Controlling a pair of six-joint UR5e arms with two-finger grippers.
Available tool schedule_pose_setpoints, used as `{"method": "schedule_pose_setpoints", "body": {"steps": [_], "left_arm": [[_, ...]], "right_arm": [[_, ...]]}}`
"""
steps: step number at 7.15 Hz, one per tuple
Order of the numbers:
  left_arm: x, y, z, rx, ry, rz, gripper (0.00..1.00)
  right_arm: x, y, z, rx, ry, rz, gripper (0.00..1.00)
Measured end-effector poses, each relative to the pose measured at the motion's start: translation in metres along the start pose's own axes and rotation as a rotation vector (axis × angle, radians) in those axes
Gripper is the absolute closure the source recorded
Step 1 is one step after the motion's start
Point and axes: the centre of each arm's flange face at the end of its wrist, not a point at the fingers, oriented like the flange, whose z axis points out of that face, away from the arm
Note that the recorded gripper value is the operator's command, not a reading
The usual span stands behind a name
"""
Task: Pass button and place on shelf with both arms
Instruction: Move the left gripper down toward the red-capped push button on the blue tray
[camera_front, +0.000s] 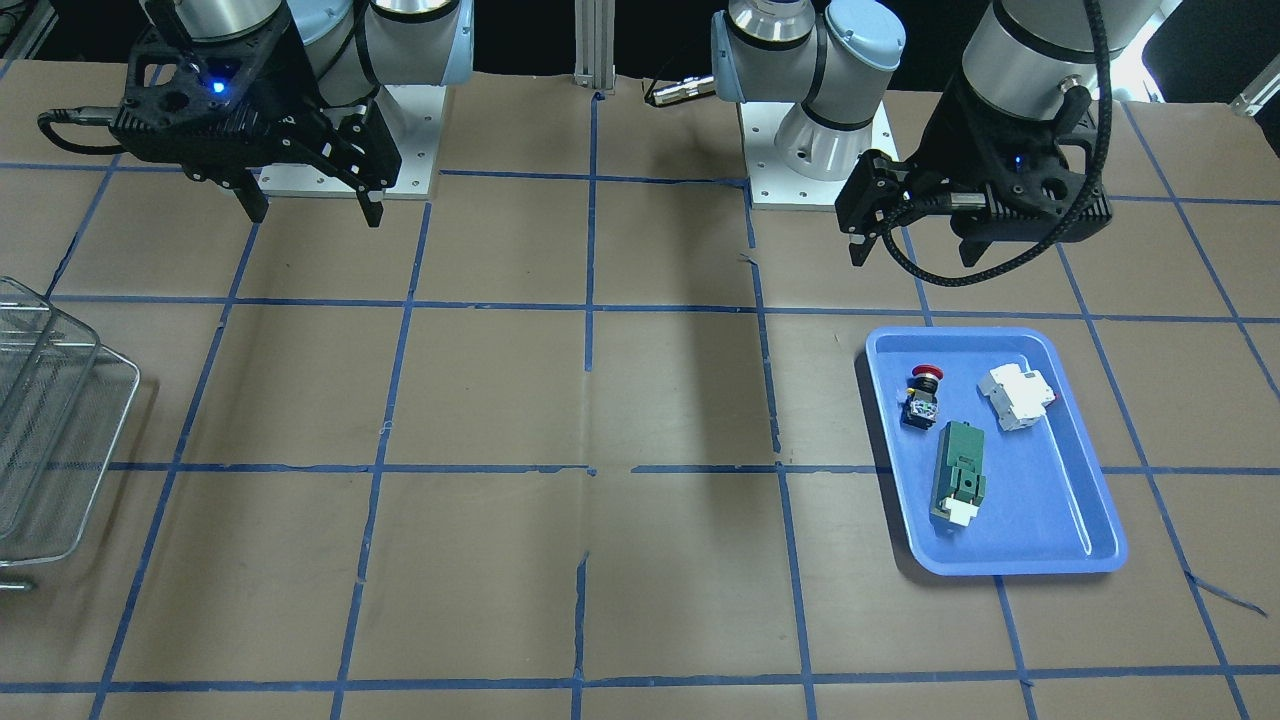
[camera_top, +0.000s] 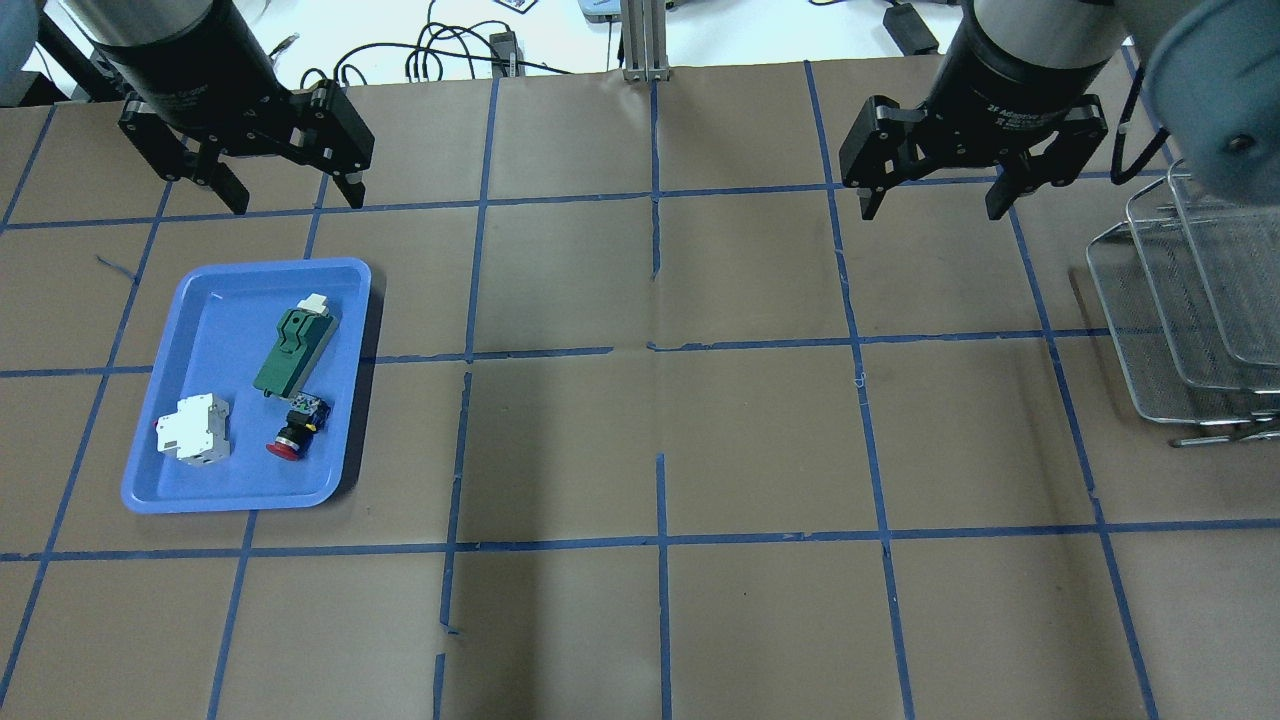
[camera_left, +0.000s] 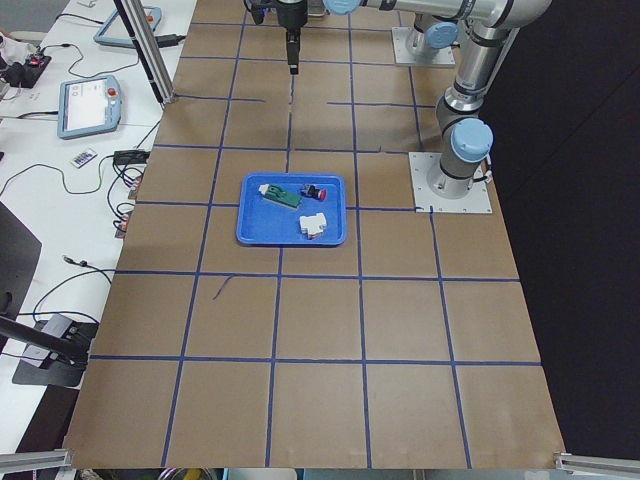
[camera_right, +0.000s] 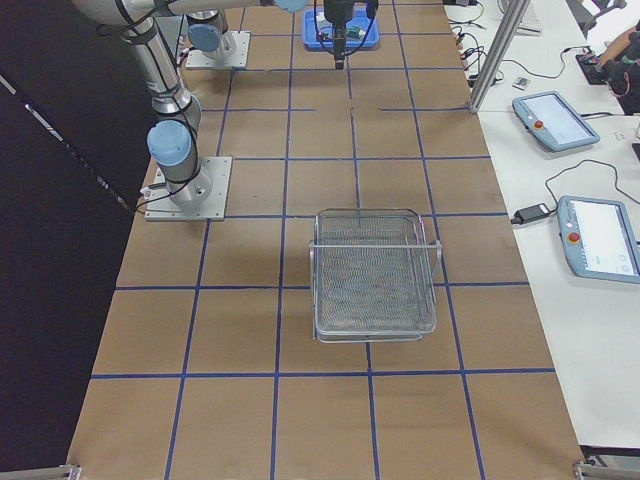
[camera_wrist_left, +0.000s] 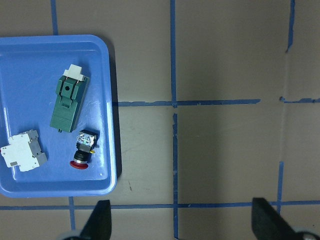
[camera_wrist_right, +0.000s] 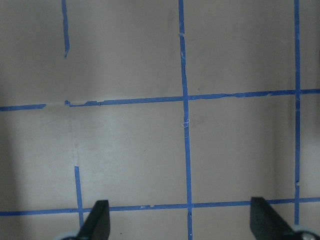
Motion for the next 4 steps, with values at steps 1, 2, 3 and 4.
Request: {"method": "schedule_pose_setpoints", "body": {"steps": [1, 2, 3, 4], "left_arm": [[0.0, 0.0, 0.001, -0.001, 0.001, -0.002, 0.0], [0.0, 0.001, 0.004, -0.008, 0.002, 0.002, 0.0], [-0.002, 0.002, 0.011, -0.022, 0.002, 0.018, 0.0], [-0.02, 0.0, 0.028, -0.052, 0.005, 0.051, 0.0]], "right_arm": [[0.0, 0.0, 0.0, 0.0, 0.0, 0.0, 0.0], [0.0, 0.0, 0.0, 0.0, 0.0, 0.0, 0.0], [0.0, 0.0, 0.0, 0.0, 0.0, -0.001, 0.0], [0.0, 0.0, 0.0, 0.0, 0.0, -0.001, 0.0]]}}
